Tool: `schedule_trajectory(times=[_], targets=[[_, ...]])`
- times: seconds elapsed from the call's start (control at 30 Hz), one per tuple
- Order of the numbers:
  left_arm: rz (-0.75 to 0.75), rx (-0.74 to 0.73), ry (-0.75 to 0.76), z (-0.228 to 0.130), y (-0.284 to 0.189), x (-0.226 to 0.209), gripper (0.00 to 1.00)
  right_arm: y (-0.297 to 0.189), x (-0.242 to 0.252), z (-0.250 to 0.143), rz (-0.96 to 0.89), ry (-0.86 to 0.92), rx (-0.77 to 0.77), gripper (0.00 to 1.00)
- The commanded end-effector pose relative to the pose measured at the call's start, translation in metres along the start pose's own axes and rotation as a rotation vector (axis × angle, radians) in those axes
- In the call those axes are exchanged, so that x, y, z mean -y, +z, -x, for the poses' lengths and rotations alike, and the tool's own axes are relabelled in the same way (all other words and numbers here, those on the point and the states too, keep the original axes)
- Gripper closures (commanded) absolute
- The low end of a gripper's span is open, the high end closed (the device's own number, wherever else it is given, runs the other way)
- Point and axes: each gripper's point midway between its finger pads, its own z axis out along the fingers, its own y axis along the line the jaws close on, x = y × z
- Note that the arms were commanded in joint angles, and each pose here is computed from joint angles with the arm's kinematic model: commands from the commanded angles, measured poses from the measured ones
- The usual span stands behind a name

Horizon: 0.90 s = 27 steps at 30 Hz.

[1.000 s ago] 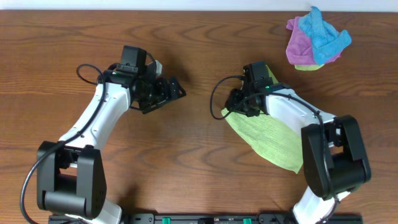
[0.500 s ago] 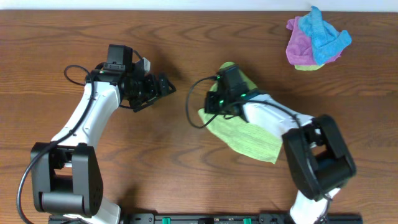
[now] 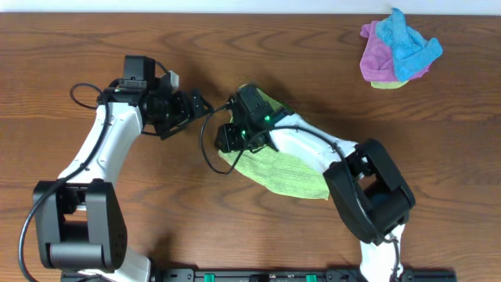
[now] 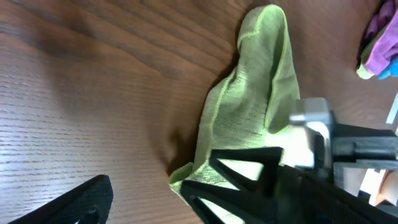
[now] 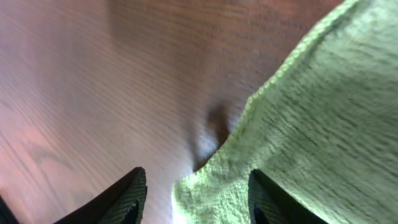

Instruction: Fold the cloth

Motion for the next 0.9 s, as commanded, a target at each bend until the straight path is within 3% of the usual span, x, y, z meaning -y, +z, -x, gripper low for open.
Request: schedule_trajectory(times=[0.0,0.3,0.47,0.87], targets=[[0.004,-0.004,0.007,0.002,0.000,-0.007,0.04,-0.020,0.001,0.031,-0.049,-0.101,0.066,0.46],[-0.001,0.006,-0.006,0.006,-0.004,-0.012,0.05,-0.083,0.061,0.072,-0.370,-0.200,0.088,0.46],[-0.001,0.006,-0.006,0.006,-0.004,-0.012,0.04,-0.118,0.106,0.072,-0.563,-0.259,0.020,0.44],[-0.001,0.006,-0.006,0.006,-0.004,-0.012,0.05,-0.142,0.148,0.046,-0.592,-0.373,-0.176,0.40]])
